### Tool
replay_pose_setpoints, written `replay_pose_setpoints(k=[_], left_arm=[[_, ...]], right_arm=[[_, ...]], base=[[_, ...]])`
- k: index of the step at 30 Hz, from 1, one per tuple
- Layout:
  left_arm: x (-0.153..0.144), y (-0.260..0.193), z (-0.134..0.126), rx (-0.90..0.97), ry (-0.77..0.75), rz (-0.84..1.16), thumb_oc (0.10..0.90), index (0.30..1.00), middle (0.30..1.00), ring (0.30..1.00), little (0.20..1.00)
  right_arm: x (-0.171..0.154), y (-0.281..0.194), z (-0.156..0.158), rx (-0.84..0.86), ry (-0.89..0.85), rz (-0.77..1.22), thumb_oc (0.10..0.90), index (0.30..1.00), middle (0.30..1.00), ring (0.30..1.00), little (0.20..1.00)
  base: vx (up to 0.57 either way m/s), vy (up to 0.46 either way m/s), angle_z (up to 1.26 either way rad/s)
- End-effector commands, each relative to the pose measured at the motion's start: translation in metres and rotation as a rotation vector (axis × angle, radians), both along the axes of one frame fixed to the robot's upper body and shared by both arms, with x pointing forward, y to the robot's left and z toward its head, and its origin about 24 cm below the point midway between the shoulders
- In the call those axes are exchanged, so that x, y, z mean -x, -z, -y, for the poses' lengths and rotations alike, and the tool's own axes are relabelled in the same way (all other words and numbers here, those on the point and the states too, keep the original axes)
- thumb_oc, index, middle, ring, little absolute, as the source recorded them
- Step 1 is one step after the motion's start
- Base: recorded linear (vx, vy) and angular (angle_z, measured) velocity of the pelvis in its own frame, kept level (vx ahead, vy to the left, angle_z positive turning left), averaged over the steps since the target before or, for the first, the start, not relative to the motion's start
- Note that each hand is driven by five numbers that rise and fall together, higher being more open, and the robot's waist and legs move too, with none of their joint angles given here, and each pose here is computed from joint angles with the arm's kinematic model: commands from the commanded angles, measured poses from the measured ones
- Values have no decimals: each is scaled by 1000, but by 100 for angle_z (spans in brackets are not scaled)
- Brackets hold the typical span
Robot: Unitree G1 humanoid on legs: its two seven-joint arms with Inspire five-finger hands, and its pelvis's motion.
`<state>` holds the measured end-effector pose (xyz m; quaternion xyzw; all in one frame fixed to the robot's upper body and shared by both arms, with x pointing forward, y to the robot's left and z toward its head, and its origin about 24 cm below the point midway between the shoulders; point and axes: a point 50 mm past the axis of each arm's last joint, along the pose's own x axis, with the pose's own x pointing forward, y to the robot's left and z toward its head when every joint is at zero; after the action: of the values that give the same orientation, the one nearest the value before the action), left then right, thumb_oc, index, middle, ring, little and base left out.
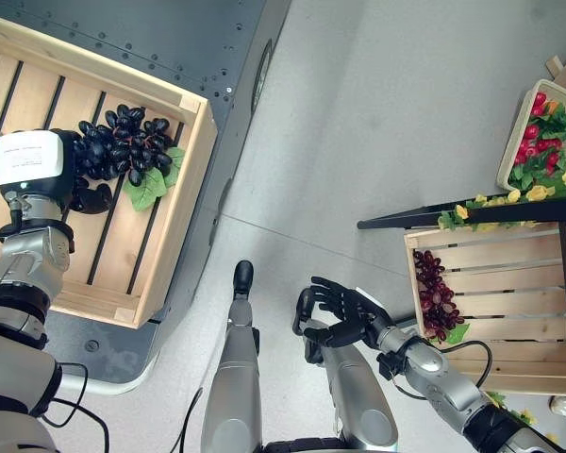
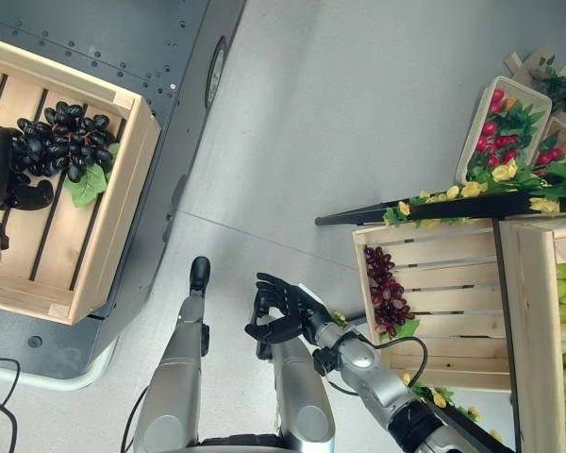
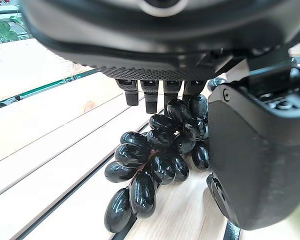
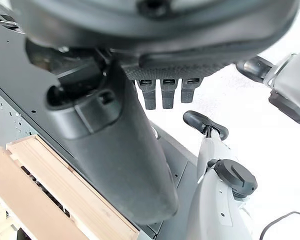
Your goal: Pick up the fruits from the basket on one side to the basket on the other side
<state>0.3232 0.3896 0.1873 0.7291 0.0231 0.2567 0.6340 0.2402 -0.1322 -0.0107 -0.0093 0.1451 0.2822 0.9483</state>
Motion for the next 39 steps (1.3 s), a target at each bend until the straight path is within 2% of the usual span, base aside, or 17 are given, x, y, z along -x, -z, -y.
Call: replay_pose_setpoints(k=[1, 2, 15, 26, 31, 39], left_arm=[[-4, -6, -1, 44, -48, 76, 480, 420, 420, 420, 420], [-4, -5, -1, 41, -48, 72, 400, 300, 300, 300, 300], [-2, -7, -2, 21, -48, 118, 400, 300, 300, 300, 300], [5, -18, -1, -23, -10, 293, 400, 300, 300, 300, 300], [12, -35, -1, -101, 35, 407, 400, 300, 300, 300, 300], [24, -33, -4, -157, 67, 429, 400, 300, 300, 300, 300]], right_arm=[[-3, -19, -5, -40, -21, 96, 800, 900, 900, 900, 900], [-3, -19, -5, -43, -21, 95, 800, 900, 900, 900, 900], [-3, -20, -5, -37, -19, 100, 800, 900, 900, 900, 900], [0, -18, -3, -43, -15, 101, 800, 900, 900, 900, 900], [2, -18, -2, -54, -9, 112, 800, 900, 900, 900, 900], [5, -18, 2, -56, -3, 113, 800, 900, 900, 900, 900]], base=[[0, 0, 0], [0, 0, 0], [0, 0, 0], [-1, -4, 0], [-22, -51, -4], [8, -35, -2]])
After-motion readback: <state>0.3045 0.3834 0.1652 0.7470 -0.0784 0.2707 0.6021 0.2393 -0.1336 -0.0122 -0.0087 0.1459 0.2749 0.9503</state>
